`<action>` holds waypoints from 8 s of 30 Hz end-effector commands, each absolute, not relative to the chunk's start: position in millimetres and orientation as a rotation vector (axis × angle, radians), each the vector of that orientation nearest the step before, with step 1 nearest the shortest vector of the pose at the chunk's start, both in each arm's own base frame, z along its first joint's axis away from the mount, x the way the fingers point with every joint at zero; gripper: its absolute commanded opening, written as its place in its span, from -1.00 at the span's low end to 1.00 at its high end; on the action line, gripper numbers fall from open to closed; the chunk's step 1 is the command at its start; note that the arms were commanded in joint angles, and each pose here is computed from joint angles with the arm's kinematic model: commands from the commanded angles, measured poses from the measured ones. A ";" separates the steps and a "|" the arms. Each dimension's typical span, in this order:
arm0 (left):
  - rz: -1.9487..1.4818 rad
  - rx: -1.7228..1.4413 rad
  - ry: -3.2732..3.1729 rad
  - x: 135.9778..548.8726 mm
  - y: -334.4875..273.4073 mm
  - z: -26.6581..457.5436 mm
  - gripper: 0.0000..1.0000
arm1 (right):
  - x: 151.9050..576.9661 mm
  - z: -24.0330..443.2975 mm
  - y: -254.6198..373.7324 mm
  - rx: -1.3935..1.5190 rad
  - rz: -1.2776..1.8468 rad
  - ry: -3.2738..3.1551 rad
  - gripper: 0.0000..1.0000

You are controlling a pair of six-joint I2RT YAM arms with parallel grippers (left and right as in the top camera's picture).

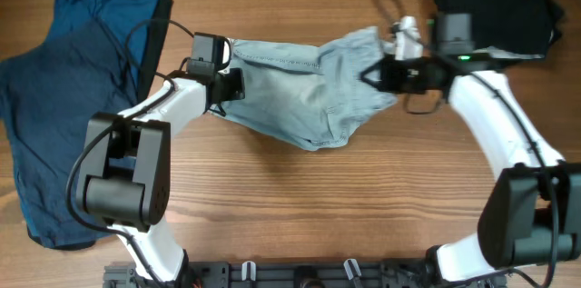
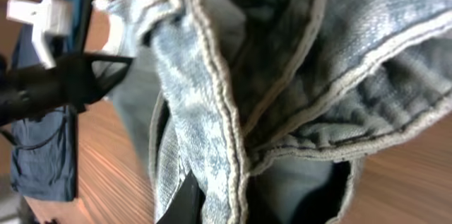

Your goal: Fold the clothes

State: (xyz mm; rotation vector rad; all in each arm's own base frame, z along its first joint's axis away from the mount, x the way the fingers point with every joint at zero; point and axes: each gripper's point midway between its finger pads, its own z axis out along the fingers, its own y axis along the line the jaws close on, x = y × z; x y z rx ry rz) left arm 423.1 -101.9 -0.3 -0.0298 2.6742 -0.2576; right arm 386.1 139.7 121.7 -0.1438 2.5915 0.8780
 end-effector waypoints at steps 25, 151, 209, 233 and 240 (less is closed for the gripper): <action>-0.453 0.132 2.839 359.7 -190.1 -22.4 -0.92 | 363.5 182.7 -2.7 0.278 0.701 2.512 -0.92; -0.776 -0.266 2.523 416.0 -52.1 131.8 1.00 | 378.3 149.8 153.6 -0.170 0.841 2.597 0.99; -0.459 -0.329 2.477 419.5 12.6 142.0 1.00 | 449.4 70.2 171.1 -0.100 0.741 2.514 -0.13; -0.305 -0.441 2.444 425.0 43.9 141.6 0.99 | 321.4 101.2 357.9 -0.161 0.997 2.724 0.57; -0.305 -0.443 2.448 424.1 43.8 140.9 1.00 | 309.1 65.7 313.8 -0.058 1.156 2.982 0.61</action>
